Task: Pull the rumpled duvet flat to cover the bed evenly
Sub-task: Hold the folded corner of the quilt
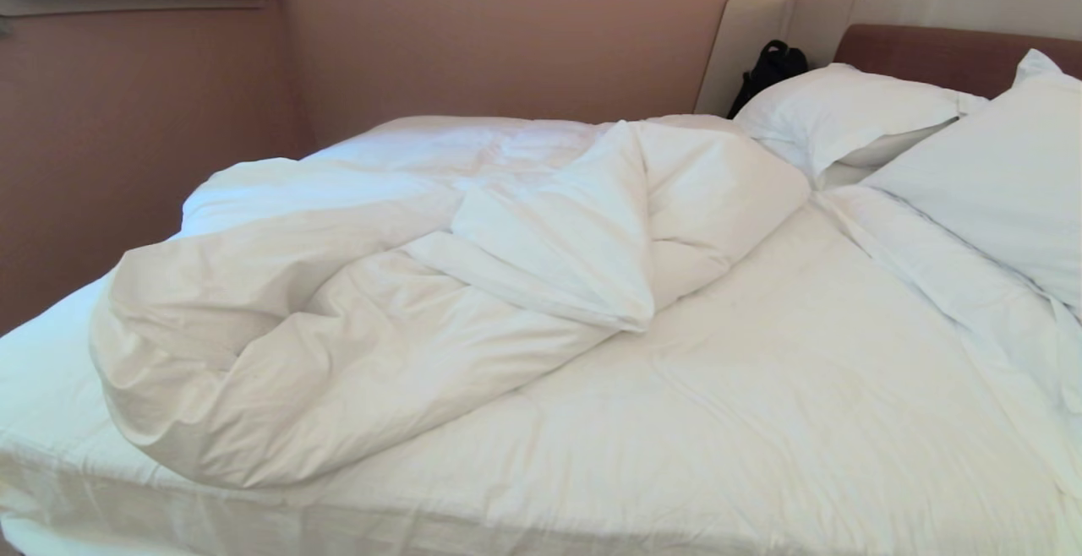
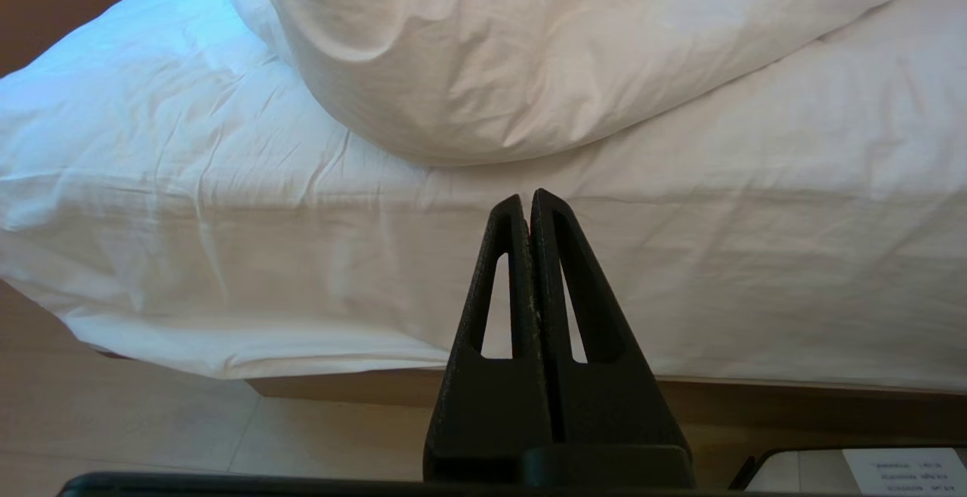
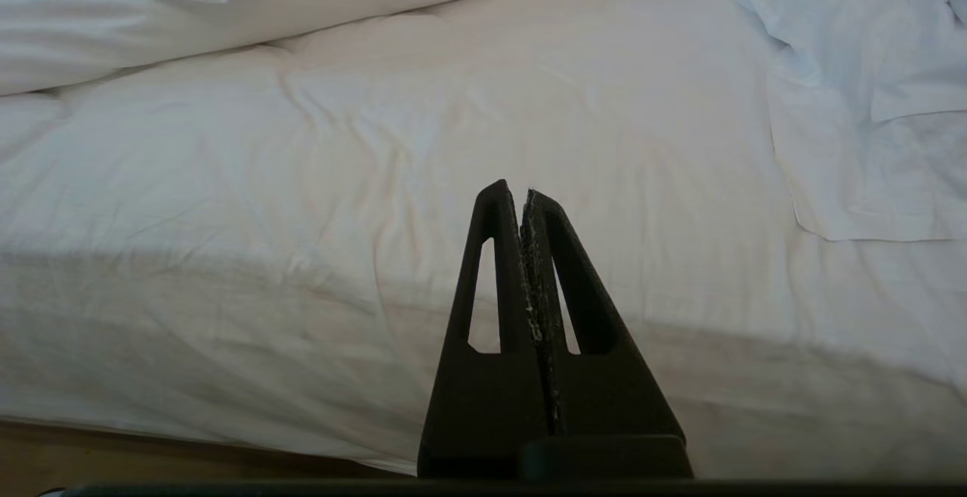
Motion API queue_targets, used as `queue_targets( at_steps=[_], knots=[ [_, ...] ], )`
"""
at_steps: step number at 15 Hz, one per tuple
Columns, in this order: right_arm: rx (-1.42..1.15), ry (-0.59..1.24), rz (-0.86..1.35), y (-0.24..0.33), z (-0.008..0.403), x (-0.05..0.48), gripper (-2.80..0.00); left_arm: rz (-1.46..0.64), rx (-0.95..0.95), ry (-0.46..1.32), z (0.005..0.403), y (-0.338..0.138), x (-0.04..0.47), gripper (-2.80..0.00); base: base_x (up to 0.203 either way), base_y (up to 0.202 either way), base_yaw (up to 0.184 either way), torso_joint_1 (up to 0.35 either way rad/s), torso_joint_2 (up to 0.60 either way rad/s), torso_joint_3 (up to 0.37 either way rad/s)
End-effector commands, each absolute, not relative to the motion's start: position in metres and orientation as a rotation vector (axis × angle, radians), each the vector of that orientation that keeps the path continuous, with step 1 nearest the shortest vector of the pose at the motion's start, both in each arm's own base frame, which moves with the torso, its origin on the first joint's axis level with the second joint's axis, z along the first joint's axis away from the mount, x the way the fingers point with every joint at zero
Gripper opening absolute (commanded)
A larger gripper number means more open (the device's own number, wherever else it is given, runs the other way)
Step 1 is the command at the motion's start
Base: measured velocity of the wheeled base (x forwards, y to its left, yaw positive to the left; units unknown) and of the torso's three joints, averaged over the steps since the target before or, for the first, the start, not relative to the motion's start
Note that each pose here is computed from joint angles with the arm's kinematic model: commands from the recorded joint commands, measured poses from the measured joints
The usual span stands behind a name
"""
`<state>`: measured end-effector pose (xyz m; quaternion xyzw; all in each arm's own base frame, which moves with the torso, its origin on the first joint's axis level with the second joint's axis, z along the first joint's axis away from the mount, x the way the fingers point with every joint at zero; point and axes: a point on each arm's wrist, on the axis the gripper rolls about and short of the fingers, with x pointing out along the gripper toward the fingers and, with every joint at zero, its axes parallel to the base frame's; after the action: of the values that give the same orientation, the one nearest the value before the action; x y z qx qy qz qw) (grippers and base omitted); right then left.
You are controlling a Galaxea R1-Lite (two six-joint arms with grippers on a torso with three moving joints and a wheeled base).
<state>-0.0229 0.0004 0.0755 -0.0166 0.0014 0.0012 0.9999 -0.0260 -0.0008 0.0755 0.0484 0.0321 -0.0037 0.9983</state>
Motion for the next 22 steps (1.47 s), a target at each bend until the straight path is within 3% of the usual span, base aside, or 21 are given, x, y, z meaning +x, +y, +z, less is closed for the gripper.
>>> queue_targets(
  at_steps=[1,22],
  knots=[
    [-0.034,0.003,0.003,0.0004,0.0756,-0.0228,-2.8,-0.006,0.099,0.066,0.0758,-0.0008,-0.026,-2.8,0.0,0.0,0.0,0.0,0.0,0.0],
    [-0.034,0.003,0.003,0.0004,0.0756,-0.0228,-2.8,-0.006,0.097,0.065,0.0758,-0.0008,-0.0261,-2.8,-0.017,0.0,0.0,0.0,0.0,0.0]
  ],
)
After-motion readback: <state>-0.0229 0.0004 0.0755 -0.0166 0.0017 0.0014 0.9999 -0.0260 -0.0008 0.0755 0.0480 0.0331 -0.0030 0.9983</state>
